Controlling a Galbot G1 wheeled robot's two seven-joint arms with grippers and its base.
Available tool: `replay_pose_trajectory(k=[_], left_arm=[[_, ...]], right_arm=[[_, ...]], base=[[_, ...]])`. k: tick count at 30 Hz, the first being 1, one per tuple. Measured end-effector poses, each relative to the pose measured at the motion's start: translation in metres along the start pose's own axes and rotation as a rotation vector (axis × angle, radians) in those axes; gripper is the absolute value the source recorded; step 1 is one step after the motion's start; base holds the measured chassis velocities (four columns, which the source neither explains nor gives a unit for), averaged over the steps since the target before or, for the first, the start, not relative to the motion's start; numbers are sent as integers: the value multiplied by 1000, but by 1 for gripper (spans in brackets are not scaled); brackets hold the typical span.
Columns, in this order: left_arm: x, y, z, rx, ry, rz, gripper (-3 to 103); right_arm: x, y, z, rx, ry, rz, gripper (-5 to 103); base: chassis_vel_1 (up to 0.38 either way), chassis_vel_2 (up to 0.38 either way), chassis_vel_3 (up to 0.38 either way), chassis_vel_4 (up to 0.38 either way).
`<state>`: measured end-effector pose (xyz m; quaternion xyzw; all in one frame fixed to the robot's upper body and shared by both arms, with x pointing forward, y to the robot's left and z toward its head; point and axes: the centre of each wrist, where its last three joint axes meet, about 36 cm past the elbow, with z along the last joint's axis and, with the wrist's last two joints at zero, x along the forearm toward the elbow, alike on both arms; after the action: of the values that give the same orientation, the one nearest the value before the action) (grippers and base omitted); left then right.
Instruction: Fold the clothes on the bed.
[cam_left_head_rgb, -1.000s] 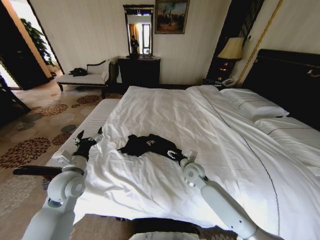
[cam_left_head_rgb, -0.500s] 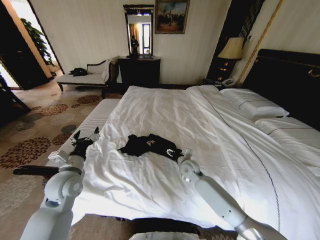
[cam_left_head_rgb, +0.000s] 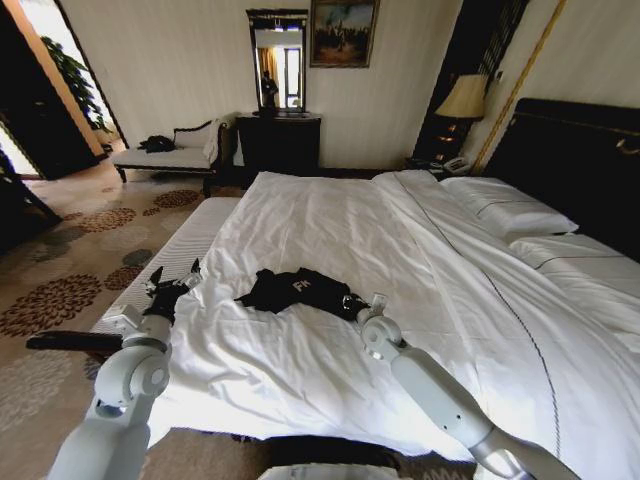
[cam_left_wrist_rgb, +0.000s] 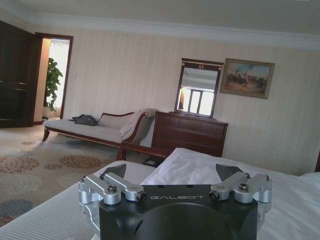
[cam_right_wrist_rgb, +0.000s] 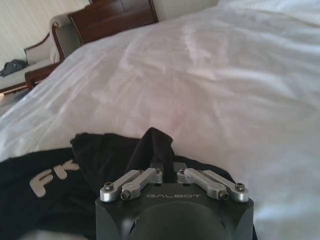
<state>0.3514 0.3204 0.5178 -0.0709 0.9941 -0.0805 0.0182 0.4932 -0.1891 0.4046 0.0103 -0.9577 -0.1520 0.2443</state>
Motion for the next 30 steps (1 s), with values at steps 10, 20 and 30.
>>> replay_pose_trajectory(k=[10,20,30], left_arm=[[2,6,17,-39,45,-36,100],[31,12,87,-202,264,-63,100],[36,9,108,-234,308,-74,100]], right_arm=[[-4,-7,-24,73,-156,22,2],[10,-19,-36,133,-247,37,2],[23,-27,-19,132,-242,46,2]], base=[[0,0,0,0],[0,0,0,0],[0,0,0,0]])
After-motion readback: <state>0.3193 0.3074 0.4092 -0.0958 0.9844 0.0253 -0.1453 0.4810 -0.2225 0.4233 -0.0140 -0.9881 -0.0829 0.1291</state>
